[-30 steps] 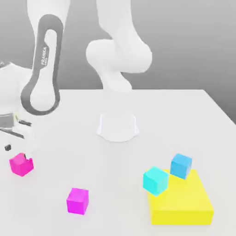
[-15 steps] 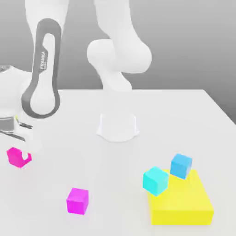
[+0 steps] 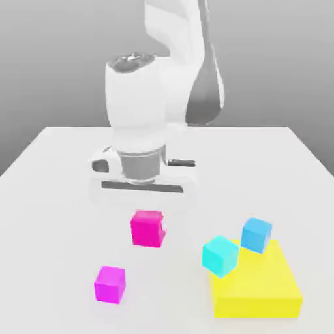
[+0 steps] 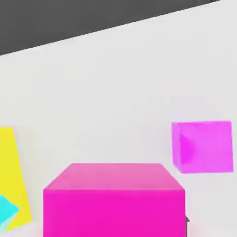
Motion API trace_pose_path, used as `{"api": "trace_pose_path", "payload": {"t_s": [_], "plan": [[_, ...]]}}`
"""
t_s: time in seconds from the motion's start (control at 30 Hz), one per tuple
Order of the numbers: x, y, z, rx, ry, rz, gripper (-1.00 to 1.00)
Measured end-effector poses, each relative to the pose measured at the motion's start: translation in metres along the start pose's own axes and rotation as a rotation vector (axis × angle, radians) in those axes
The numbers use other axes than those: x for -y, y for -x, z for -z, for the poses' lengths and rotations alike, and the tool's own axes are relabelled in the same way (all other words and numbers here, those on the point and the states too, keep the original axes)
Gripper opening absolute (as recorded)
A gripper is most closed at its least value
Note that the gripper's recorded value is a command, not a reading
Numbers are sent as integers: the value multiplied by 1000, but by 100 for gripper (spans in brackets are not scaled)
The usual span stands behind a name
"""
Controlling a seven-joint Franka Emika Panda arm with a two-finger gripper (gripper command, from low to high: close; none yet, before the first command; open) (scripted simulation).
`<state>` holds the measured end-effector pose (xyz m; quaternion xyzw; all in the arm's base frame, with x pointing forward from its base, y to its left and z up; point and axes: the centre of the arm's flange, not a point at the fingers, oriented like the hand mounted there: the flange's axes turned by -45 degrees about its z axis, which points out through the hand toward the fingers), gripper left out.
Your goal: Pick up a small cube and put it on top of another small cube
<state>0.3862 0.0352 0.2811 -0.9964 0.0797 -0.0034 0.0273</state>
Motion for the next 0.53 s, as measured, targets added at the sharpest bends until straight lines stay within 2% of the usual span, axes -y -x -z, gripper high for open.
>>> {"api": "trace_pose_path", "payload": {"t_s": [0.2,0.4,0.43,0.53], "plan": [[127,74,13,8,43,123,-100],[139,87,-40,4,58,140,-100],[139,88,-47,5,56,140,100],[139,88,-47,5,56,140,100]]}}
